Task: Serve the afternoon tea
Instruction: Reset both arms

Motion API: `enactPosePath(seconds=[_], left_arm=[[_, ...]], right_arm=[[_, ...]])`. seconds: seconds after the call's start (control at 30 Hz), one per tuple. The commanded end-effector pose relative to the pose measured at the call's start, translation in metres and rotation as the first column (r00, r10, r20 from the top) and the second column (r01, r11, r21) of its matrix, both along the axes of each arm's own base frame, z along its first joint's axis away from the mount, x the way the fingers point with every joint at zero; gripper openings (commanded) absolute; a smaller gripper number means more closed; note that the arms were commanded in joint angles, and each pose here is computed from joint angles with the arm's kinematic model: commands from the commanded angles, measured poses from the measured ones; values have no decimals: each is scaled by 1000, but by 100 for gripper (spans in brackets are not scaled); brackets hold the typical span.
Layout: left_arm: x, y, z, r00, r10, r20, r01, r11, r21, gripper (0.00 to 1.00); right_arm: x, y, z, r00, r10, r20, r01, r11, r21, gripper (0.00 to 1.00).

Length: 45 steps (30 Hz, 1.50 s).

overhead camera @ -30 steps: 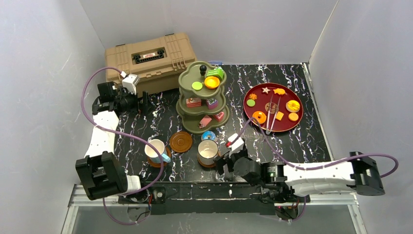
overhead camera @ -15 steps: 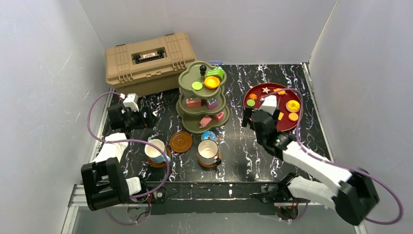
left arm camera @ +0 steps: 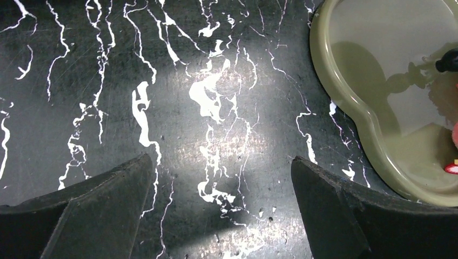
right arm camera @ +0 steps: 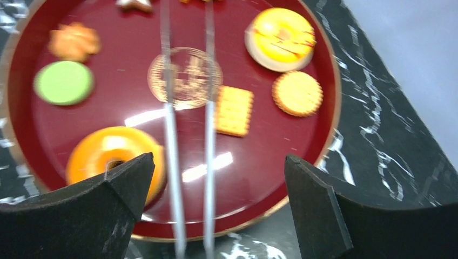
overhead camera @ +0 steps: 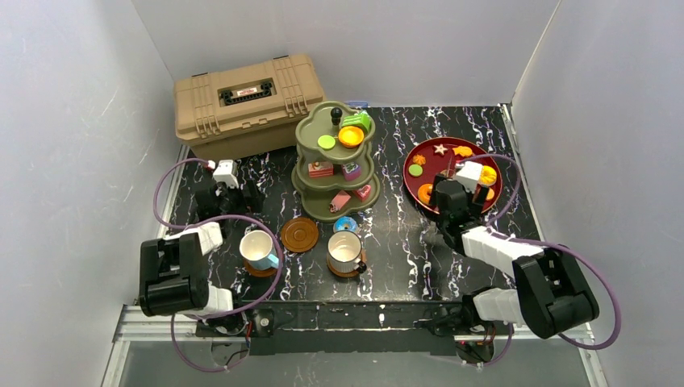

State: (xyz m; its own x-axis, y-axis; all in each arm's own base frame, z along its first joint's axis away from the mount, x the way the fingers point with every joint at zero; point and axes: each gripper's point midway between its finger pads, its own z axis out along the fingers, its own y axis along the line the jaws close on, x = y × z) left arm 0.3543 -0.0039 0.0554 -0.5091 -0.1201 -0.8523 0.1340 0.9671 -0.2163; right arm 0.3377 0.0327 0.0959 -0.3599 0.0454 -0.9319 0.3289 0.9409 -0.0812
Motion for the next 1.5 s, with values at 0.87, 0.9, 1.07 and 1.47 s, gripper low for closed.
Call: enactPosePath(seconds=[0.87, 0.9, 1.07, 1.47], left_arm=[[13, -14, 3, 972, -6, 236, -29, 989, 145, 99], [12, -14, 3, 972, -5, 237, -31, 989, 146, 99], [13, -14, 4, 971, -4, 238, -32, 989, 146, 99], [14, -14, 3, 972, -5, 234, -30, 989, 144, 99]], right_arm=[[30, -56, -35, 989, 41, 144, -29, 996, -86, 98], [29, -56, -37, 990, 36, 137, -26, 997, -68, 98], [29, -56, -33, 986, 37, 163, -26, 997, -70, 98], [29, -56, -32, 985, 38, 168, -26, 997, -71, 98]])
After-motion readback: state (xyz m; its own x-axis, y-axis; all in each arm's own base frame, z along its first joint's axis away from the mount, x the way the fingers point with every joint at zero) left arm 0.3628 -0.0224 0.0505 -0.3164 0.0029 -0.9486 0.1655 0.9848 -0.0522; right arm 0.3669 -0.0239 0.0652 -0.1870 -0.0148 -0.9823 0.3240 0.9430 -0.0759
